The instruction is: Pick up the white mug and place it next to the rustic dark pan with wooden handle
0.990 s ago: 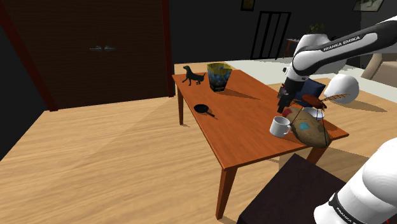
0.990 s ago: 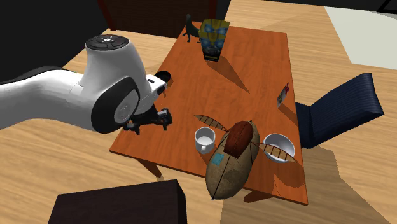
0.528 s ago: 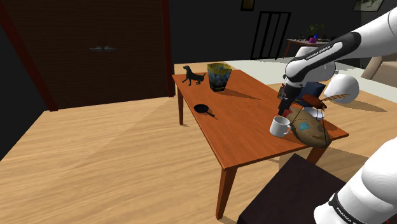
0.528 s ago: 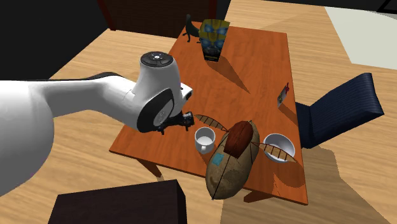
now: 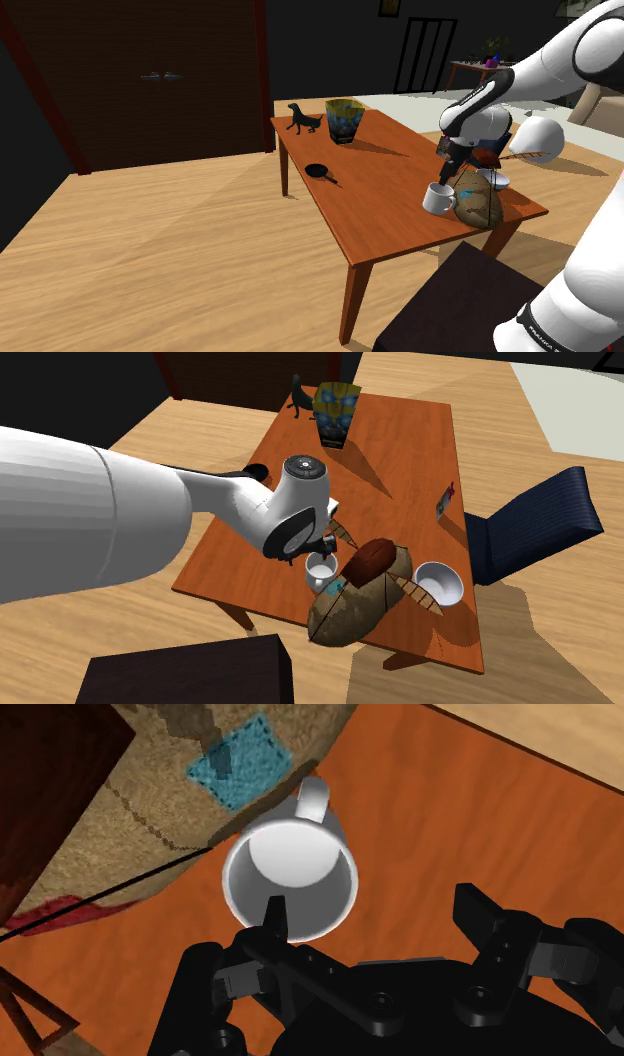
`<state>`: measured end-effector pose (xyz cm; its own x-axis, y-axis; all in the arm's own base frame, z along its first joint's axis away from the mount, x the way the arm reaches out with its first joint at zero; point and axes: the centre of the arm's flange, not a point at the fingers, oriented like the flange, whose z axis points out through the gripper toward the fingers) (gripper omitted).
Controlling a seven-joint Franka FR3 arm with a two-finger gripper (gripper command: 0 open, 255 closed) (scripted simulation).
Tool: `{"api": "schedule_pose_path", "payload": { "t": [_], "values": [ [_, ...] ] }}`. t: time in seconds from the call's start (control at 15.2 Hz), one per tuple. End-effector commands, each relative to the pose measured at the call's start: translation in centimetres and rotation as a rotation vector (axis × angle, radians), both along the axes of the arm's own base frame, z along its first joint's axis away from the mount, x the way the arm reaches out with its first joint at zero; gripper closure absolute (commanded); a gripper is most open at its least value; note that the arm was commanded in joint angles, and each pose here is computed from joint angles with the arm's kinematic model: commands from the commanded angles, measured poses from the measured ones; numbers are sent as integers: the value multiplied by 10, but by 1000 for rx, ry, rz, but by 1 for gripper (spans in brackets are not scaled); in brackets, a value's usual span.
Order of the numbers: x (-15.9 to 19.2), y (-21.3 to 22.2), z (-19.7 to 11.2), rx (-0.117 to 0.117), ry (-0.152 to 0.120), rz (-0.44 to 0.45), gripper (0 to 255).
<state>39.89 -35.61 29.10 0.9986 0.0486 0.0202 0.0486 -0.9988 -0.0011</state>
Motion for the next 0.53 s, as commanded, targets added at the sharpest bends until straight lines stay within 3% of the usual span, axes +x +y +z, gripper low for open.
{"api": "schedule_pose_path", "payload": {
  "t": [0.0, 0.46],
  "values": [
    [5, -25, -14, -2, 0, -1, 0],
    [17, -90, -58, -7, 0, -7, 0]
  ]
}}
